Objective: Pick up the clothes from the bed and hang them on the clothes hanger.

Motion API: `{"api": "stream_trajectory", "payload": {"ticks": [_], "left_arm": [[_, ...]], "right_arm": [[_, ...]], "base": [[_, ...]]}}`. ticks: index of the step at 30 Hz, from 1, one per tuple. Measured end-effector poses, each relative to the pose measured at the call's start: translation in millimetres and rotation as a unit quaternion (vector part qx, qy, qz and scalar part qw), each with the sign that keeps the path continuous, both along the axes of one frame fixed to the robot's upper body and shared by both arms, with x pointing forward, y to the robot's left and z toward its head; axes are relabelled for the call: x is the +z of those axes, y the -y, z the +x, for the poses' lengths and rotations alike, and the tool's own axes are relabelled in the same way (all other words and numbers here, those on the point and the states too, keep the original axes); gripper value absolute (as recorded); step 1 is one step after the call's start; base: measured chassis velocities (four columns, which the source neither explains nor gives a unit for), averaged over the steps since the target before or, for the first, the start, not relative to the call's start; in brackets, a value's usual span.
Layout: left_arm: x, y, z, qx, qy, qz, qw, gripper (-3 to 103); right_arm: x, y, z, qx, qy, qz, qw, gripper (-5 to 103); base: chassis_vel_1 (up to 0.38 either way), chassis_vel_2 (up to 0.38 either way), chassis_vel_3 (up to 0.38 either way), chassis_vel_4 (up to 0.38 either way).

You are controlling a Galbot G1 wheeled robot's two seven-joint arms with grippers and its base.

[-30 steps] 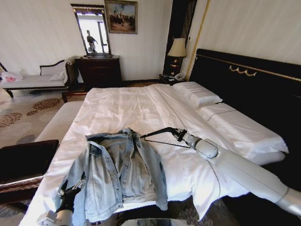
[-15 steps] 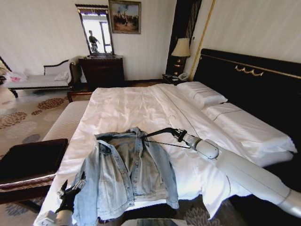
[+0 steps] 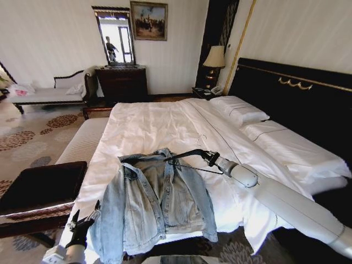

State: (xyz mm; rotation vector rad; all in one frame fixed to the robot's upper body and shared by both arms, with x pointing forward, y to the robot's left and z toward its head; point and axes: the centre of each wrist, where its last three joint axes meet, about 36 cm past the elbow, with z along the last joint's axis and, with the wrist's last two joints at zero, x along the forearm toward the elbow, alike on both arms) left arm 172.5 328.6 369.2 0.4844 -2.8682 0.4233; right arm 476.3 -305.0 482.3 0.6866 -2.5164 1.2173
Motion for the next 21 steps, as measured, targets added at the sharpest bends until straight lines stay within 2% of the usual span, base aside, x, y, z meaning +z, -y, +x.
{"api": "stream_trajectory", "payload": {"ticks": [14, 21], "left_arm": [[0, 0, -1, -0.001, -0.002, 0.002, 1.0000, 100], [3, -4, 4, -0.002, -0.002, 0.006, 1.0000, 100]], "right_arm": [[-5, 2, -5, -0.007, -0.001, -0.003, 1.000, 30], [-9, 2, -14, -0.014, 0.002, 0.008, 1.000, 30]], "base": [[0.026, 0.031, -0.019, -0.022], [0.080, 0.078, -0.077, -0.086]]}}
